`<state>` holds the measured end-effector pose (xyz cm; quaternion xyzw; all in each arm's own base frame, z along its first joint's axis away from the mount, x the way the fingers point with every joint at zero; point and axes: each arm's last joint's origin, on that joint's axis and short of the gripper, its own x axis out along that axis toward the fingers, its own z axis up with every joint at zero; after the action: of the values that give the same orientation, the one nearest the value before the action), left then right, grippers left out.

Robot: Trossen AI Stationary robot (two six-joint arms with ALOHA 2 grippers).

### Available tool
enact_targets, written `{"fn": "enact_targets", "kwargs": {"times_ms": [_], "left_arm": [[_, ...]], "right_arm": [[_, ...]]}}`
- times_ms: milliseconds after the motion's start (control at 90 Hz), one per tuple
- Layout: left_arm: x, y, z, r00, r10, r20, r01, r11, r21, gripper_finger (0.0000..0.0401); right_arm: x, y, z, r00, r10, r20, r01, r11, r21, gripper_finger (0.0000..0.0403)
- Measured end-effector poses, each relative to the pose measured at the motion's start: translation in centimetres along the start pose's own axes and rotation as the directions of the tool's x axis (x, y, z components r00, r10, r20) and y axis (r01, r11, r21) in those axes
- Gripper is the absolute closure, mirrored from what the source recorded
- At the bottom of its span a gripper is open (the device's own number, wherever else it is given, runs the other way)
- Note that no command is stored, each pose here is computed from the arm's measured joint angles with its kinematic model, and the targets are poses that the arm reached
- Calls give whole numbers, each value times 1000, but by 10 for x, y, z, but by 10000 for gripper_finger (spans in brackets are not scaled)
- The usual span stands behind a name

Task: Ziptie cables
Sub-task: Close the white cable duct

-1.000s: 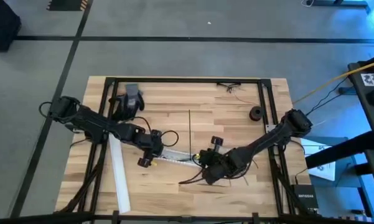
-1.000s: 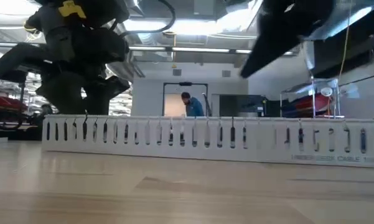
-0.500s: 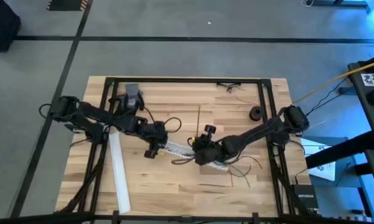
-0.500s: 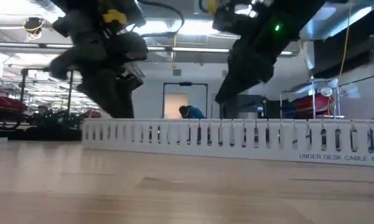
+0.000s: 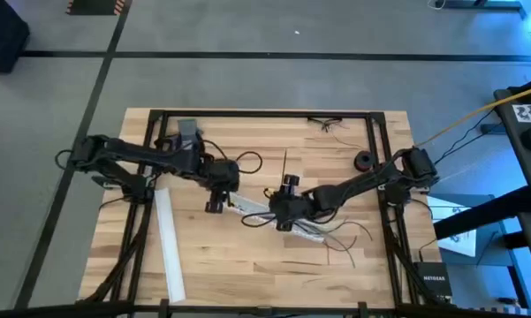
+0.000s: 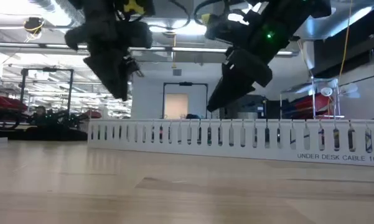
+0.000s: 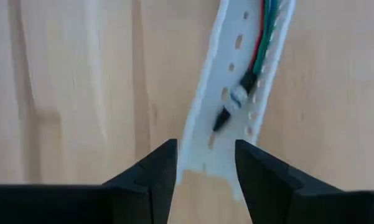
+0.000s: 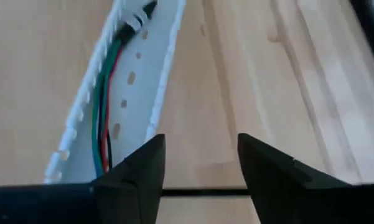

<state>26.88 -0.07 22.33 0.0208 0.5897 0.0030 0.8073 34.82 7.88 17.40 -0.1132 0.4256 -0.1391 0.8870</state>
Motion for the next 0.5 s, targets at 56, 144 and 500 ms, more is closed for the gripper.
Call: {"fn": "enact_targets", "kwargs": {"times_ms": [56, 144, 500], "left_arm": [[-3, -4, -6, 999, 1, -48, -4, 998, -57, 246], [-9, -14, -18, 989, 50, -140, -72, 985, -157, 246], [-33, -69, -60, 908, 273, -319, -411, 732, -544, 246]], "right_arm": [[0, -1, 1, 999, -35, 15, 35, 999, -12, 208], [0, -3, 6, 992, -108, 65, 108, 994, -8, 207], [-3, 0, 17, 977, -125, 173, 103, 986, 132, 207]]}}
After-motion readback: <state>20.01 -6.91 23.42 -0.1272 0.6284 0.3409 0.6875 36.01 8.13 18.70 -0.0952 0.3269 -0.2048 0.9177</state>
